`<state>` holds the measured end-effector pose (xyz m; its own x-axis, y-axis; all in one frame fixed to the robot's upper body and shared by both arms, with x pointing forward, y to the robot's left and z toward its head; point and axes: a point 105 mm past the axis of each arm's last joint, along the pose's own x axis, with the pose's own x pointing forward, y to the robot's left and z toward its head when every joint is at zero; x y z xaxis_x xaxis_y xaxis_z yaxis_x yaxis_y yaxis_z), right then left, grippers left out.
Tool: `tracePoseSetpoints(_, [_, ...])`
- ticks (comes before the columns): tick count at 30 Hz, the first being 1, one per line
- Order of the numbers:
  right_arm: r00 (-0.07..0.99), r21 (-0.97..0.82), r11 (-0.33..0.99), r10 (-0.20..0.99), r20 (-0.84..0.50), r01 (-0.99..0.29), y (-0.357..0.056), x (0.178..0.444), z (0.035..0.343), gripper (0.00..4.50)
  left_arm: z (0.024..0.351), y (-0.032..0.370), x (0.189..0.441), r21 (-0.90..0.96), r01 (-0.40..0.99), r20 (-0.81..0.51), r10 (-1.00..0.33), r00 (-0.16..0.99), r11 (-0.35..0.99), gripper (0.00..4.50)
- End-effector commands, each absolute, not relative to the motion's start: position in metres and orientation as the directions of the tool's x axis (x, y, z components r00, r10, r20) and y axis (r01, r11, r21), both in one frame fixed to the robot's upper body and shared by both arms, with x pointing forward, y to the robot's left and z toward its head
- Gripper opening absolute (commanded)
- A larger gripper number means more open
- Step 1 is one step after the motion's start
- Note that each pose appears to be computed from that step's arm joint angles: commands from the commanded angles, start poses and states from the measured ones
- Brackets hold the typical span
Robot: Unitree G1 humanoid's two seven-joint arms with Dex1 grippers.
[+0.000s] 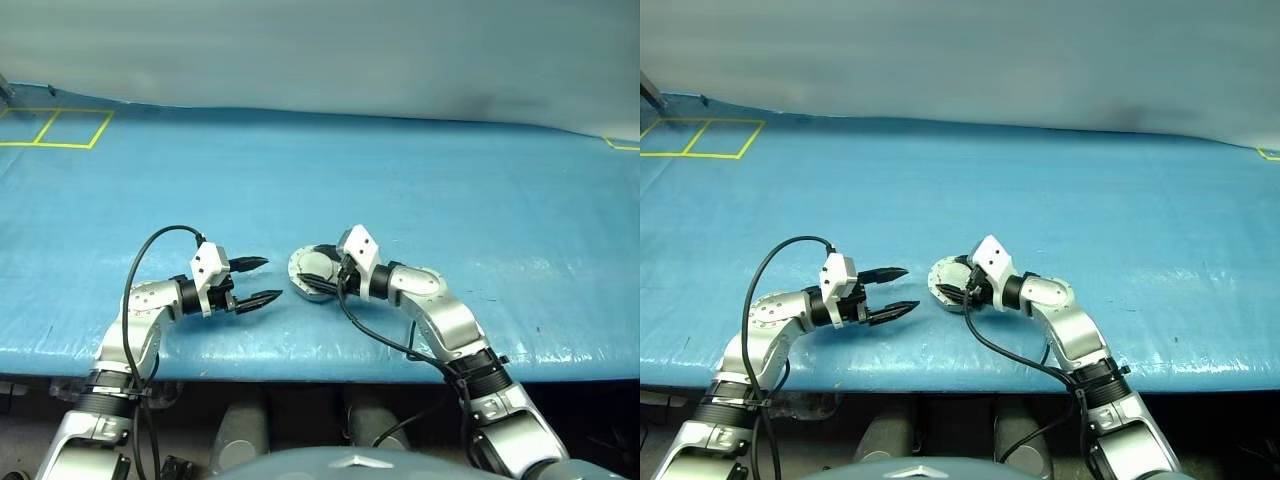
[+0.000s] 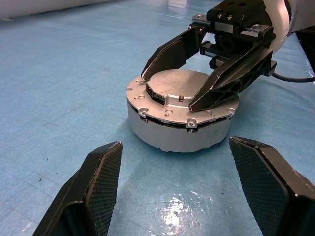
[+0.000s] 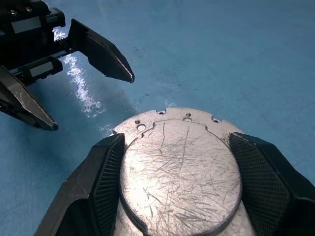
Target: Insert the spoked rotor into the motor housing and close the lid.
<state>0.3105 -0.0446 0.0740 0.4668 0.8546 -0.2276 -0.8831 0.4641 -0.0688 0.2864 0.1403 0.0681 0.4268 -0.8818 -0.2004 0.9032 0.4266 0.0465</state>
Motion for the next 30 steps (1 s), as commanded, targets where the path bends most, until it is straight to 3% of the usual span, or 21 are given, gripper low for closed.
tracePoseSetpoints(1, [0.465,-0.090,0.457,0.853,-0.238,-0.885,-0.048,0.312,0.073,3.05,0.076,0.141,0.287,0.084,0.903,-0.188,-0.884,0.429,0.421,3.80])
tracePoseSetpoints(30, [0.492,-0.125,0.478,0.817,-0.301,-0.869,-0.060,0.325,0.062,3.05,0.072,0.139,0.283,0.064,0.909,-0.190,-0.889,0.417,0.413,3.80])
